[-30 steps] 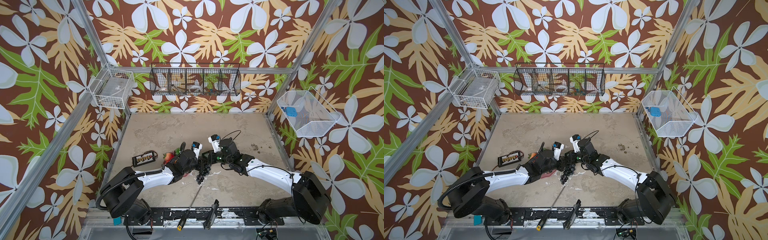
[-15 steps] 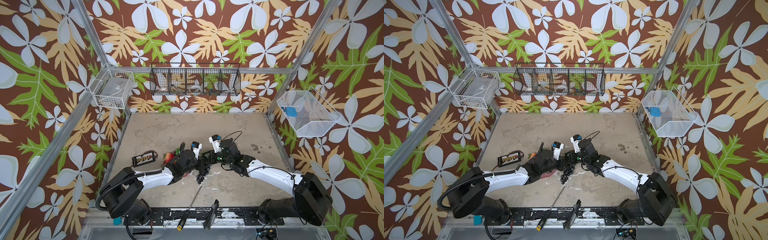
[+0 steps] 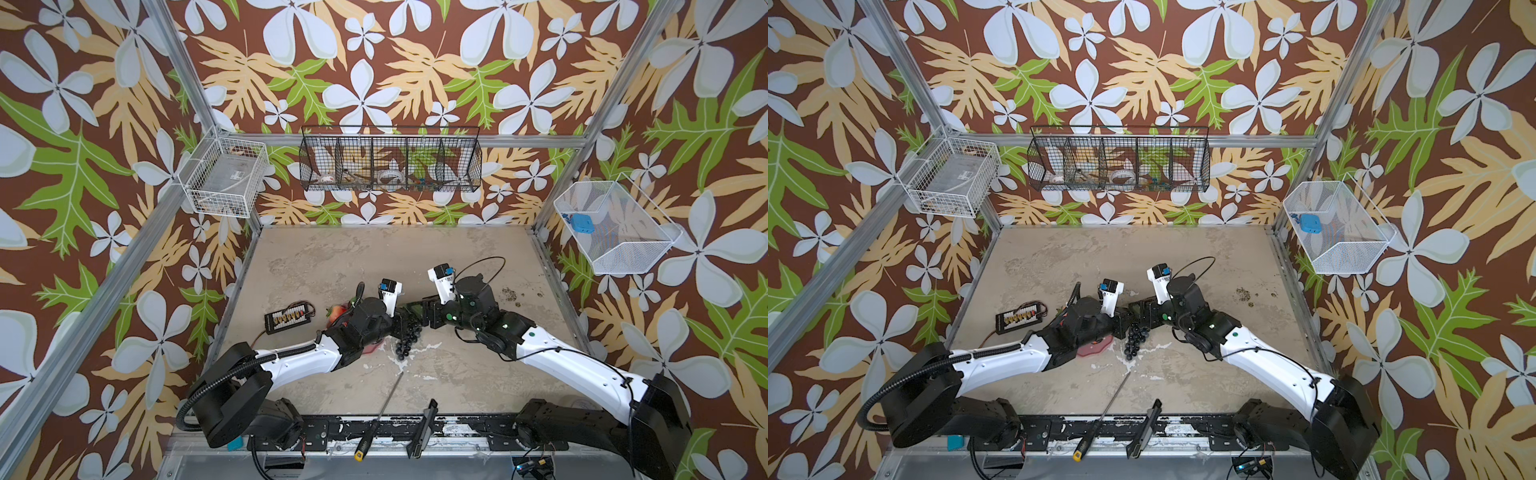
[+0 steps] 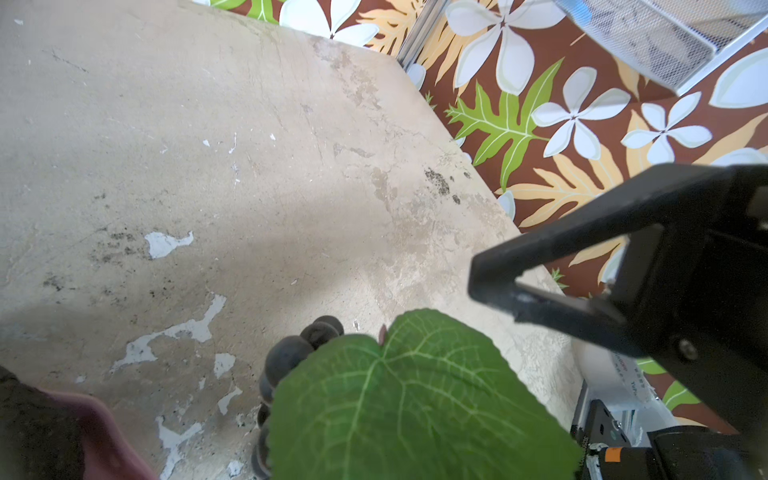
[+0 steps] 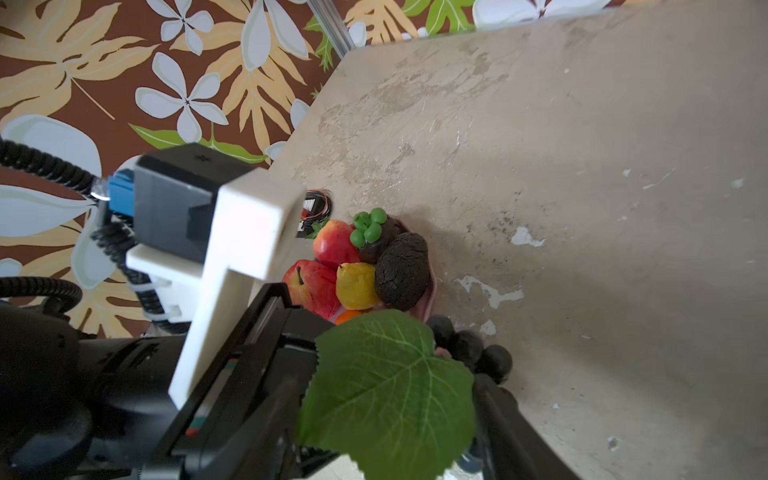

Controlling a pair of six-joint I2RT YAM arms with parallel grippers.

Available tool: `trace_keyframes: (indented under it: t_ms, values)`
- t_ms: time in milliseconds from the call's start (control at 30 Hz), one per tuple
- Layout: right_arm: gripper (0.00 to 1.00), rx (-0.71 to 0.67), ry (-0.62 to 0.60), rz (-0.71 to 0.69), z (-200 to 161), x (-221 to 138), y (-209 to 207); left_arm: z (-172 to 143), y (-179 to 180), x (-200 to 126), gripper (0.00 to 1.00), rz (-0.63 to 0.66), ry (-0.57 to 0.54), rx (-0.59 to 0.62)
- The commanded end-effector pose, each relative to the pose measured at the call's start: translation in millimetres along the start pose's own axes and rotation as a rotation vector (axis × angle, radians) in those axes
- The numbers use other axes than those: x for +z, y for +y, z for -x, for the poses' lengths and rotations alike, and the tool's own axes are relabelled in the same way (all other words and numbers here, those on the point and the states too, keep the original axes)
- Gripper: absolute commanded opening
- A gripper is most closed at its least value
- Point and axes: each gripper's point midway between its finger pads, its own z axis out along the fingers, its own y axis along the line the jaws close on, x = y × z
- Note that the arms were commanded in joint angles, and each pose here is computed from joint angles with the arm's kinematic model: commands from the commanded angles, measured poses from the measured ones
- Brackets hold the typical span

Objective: Arrange fruit in a fruit bowl
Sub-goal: Place the fruits in the fruit bowl.

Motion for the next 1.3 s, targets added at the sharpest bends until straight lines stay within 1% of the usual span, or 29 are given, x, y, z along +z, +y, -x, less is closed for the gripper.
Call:
trace_keyframes:
  t_ms: [0, 100, 133, 200, 300, 433, 600, 733, 833, 1033, 1133, 1267]
  values:
    - [0.80, -0.139, -0.079, -0.055, 10, -24, -8, 16, -10, -7, 0.00, -0.020, -0.041, 0.001]
    - [0.86, -0.184, -0.177, -0.139, 22, -52, -19, 26, -17, -18, 0.00, -0.028, -0.058, 0.006]
    - [0.87, -0.186, -0.195, -0.175, 23, -58, -26, 29, -19, -22, 0.00, -0.028, -0.064, 0.008]
    - [0.88, -0.173, -0.215, -0.251, 23, -66, -43, 40, -24, -35, 0.00, -0.028, -0.090, 0.012]
    - [0.87, -0.128, -0.209, -0.350, 15, -67, -66, 56, -32, -56, 0.00, -0.032, -0.130, 0.017]
    - [0.87, -0.102, -0.184, -0.357, 2, -57, -74, 74, -39, -84, 0.00, -0.019, -0.162, 0.031]
    - [0.87, -0.079, -0.153, -0.353, -7, -45, -78, 83, -37, -114, 0.00, 0.031, -0.178, 0.038]
    - [0.87, -0.073, -0.142, -0.349, -9, -40, -79, 82, -19, -134, 0.00, 0.131, -0.188, 0.032]
    - [0.86, -0.067, -0.138, -0.343, -11, -38, -79, 75, -5, -143, 0.00, 0.199, -0.184, 0.027]
    - [0.86, -0.028, -0.105, -0.325, -23, -29, -81, 55, 24, -147, 0.00, 0.298, -0.175, -0.027]
    - [0.86, -0.014, -0.093, -0.319, -28, -26, -82, 46, 41, -149, 0.00, 0.377, -0.160, -0.029]
    - [0.86, -0.006, -0.077, -0.314, -35, -23, -83, 37, 56, -152, 0.00, 0.441, -0.156, -0.003]
